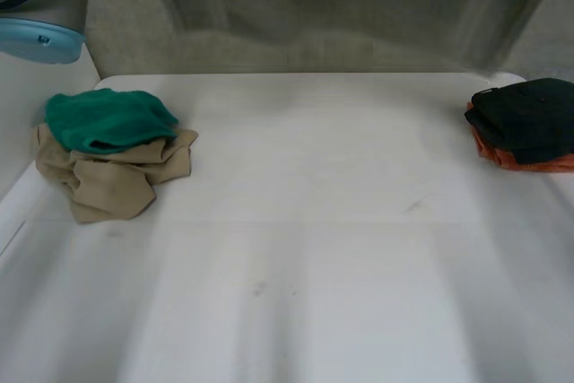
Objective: Fold the laundry.
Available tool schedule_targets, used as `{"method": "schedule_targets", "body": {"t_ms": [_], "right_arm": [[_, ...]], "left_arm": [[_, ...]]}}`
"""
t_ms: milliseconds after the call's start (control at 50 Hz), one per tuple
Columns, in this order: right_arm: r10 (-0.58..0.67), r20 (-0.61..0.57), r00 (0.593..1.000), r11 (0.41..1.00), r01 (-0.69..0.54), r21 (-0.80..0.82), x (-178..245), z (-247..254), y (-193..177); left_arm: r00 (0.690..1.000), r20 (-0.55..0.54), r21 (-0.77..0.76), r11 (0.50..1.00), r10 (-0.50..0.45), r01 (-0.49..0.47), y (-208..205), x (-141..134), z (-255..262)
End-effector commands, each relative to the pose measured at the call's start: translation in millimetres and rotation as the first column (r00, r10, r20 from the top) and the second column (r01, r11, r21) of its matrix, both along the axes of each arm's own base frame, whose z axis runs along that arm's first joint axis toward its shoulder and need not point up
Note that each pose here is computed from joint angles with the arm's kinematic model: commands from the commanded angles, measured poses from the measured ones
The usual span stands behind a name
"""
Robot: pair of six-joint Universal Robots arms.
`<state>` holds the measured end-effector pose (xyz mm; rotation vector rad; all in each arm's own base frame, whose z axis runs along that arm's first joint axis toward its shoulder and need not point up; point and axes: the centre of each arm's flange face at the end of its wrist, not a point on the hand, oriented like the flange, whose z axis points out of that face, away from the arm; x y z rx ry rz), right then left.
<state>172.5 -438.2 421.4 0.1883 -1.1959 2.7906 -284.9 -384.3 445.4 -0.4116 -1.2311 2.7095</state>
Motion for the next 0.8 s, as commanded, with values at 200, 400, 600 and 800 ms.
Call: {"method": "schedule_targets", "body": {"t_ms": [200,400,600,800], "right_arm": [[0.2,-0.117,0.973,0.758,-0.078,0.647,1,-150,18],[0.247,-0.205,0.947,0.513,0.051,0.857,-24,-249,38],[0.32,-0.286,0.903,0.269,0.203,0.942,-72,-229,78],[0.513,-0.362,0.779,0.142,0.339,0.93,-94,-213,112]], "left_arm": [[0.971,0.228,0.466,0.883,-0.071,-0.045,-21,16,-174],[0.903,0.389,0.698,0.698,-0.183,-0.16,11,35,-275],[0.721,0.565,0.796,0.496,-0.402,-0.347,100,65,-281],[0.651,0.532,0.846,0.37,-0.541,-0.384,144,86,-261]]}}
